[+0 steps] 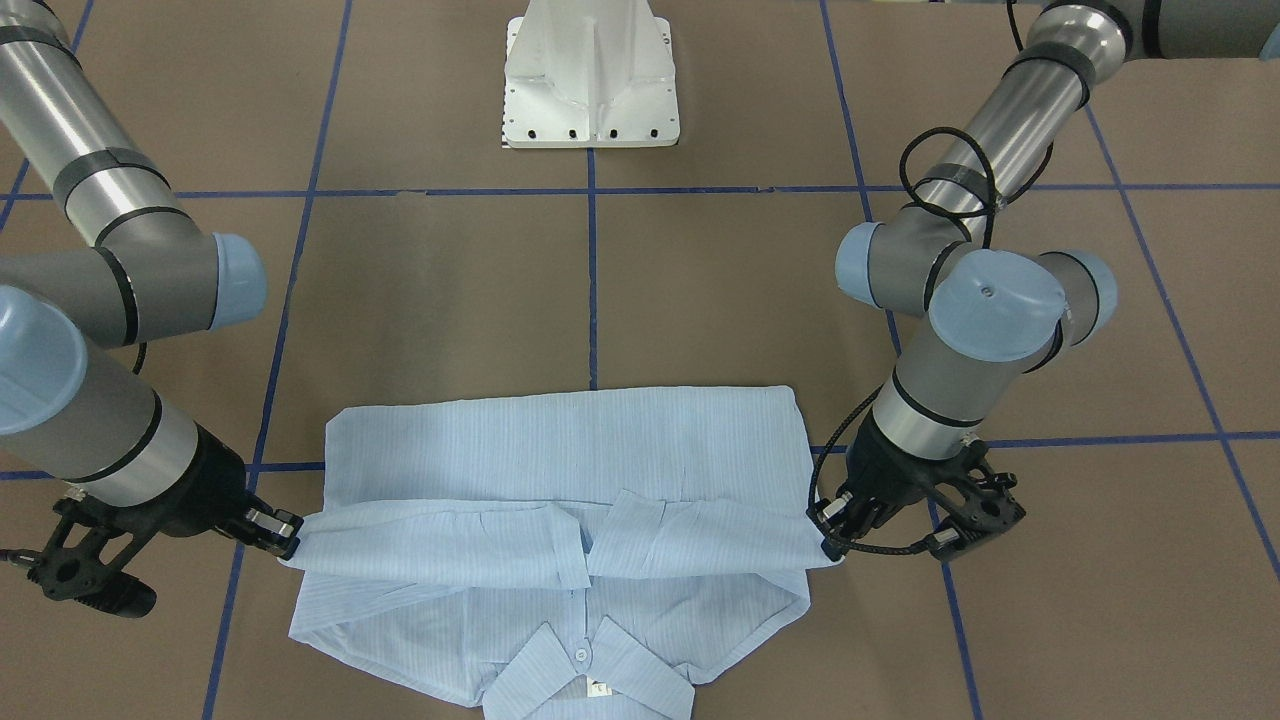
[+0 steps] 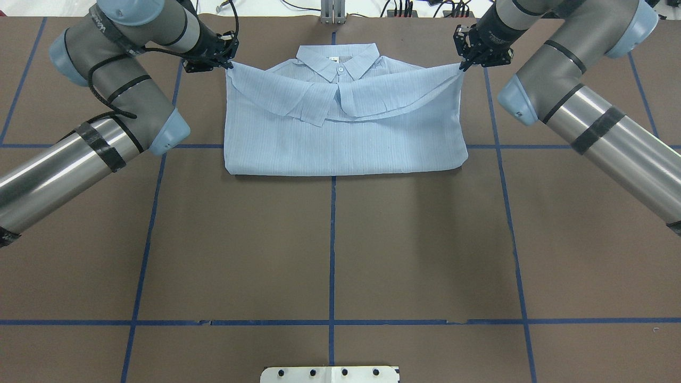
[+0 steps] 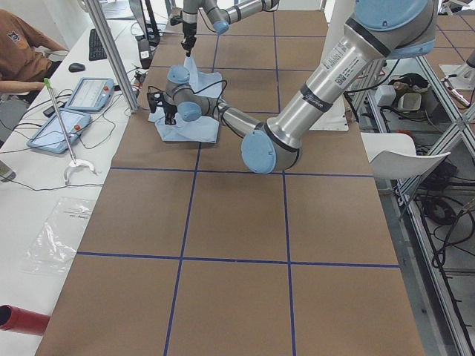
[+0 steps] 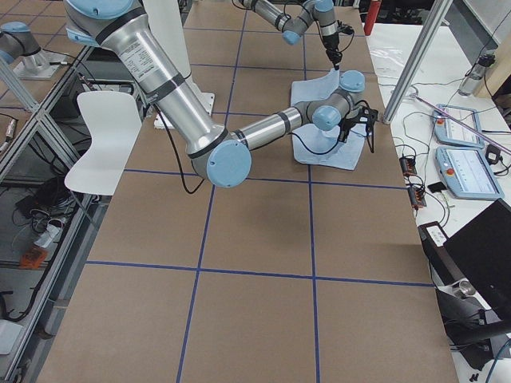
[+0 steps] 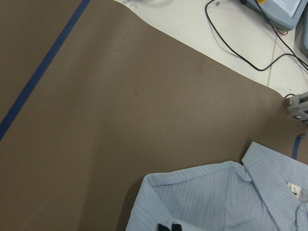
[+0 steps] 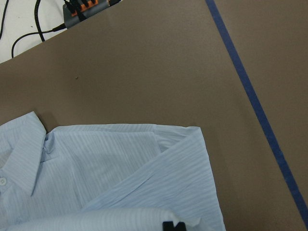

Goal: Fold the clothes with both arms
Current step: 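Lay the hem at the collar, open both grippers and raise them, then lower the right gripper to the folded shirt's side edge nearest it and grasp, then drag the folded shirt with the right gripper toward the robot, rotating it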

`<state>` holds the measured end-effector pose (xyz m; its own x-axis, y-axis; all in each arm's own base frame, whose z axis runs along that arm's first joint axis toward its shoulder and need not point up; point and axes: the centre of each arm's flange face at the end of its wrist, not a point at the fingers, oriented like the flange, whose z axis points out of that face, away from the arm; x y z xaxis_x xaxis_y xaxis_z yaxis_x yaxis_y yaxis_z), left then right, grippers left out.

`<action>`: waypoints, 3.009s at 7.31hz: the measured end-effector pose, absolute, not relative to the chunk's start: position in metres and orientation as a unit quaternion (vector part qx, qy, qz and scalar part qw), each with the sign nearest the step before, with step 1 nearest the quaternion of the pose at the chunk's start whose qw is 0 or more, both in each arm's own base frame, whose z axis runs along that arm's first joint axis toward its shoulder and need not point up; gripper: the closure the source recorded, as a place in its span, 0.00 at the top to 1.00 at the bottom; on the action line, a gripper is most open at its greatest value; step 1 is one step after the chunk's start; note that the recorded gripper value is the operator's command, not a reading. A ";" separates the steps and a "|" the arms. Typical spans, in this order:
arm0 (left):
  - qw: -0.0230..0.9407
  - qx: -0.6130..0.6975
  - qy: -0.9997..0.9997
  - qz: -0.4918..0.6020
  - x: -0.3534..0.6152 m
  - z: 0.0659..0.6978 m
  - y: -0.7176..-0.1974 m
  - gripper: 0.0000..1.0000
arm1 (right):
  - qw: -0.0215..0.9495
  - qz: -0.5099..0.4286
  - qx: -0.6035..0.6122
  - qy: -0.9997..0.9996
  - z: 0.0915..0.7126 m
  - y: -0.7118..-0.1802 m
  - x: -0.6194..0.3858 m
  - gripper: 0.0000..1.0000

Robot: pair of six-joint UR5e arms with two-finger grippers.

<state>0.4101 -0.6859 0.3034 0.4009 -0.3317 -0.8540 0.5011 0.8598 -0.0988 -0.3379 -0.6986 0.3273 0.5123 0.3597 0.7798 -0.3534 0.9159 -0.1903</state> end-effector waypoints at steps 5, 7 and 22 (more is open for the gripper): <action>0.820 0.101 0.510 -0.239 0.409 0.306 -0.668 1.00 | 0.872 0.184 0.031 -0.452 0.343 -0.697 -0.349 1.00; 0.815 0.106 0.520 -0.235 0.400 0.297 -0.656 1.00 | 0.874 0.169 0.031 -0.454 0.361 -0.671 -0.351 1.00; 0.814 0.105 0.523 -0.231 0.378 0.270 -0.623 1.00 | 0.883 0.113 -0.024 -0.455 0.406 -0.557 -0.387 0.00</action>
